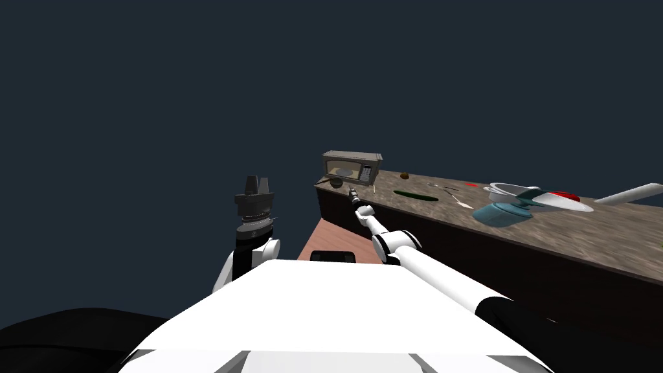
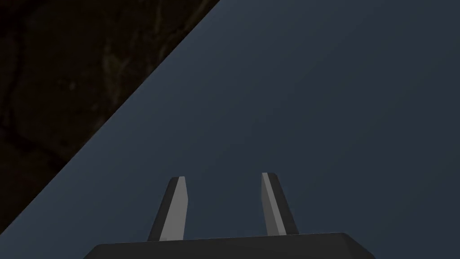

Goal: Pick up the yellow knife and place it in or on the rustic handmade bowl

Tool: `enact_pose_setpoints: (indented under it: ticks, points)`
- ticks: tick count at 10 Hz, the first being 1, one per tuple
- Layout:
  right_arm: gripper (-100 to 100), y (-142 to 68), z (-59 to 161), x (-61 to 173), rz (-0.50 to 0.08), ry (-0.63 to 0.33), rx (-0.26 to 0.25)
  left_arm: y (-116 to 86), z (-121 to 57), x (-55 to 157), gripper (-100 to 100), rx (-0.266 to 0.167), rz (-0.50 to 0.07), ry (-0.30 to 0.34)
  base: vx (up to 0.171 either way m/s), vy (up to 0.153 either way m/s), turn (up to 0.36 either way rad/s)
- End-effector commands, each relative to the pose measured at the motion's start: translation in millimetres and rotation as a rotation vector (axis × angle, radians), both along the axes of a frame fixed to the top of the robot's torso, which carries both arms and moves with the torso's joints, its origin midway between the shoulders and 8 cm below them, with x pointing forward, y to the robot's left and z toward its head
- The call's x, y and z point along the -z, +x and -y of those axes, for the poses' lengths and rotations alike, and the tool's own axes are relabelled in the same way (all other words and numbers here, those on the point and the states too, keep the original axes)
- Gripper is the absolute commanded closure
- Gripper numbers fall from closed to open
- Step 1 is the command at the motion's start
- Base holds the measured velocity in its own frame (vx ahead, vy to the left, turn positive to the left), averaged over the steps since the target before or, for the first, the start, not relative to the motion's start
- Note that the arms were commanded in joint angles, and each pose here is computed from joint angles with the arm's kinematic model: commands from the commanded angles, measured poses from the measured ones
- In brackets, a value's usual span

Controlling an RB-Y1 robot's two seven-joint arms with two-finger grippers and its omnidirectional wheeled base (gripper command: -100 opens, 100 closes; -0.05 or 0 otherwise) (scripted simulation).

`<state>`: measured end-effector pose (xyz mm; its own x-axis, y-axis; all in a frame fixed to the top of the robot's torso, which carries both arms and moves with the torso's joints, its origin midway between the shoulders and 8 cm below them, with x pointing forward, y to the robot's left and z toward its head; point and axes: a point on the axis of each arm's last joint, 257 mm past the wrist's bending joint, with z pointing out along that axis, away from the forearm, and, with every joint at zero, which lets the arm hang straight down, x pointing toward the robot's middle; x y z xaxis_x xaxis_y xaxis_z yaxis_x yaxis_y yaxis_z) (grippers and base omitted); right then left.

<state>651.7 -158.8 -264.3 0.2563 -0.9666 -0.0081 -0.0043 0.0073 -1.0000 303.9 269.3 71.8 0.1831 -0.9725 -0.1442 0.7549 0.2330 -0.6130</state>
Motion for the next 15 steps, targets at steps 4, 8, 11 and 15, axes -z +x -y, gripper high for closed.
enact_pose_setpoints:
  ticks: [4, 8, 11, 15]
  points:
    - [-100, 20.5, -18.2, -25.0, -0.008, 0.004, -0.005, 0.0, 0.0, 0.0, 0, 0.000, 0.000, 0.000, 0.089, 0.185, 0.077]
    - [-100, 21.2, -53.7, -30.7, -0.017, 0.012, -0.039, 0.0, 0.0, 0.0, 0, 0.000, 0.000, 0.000, 0.101, 0.107, 0.020]
    - [-100, 18.1, -90.0, -42.0, -0.007, 0.040, -0.076, 0.0, 0.0, 0.0, 0, 0.000, 0.000, 0.000, 0.063, 0.057, 0.004]
    - [0, 16.8, -88.4, -36.3, -0.018, 0.037, -0.074, 0.0, -0.1, 0.0, 0, 0.000, 0.000, 0.000, -0.005, 0.001, 0.000]
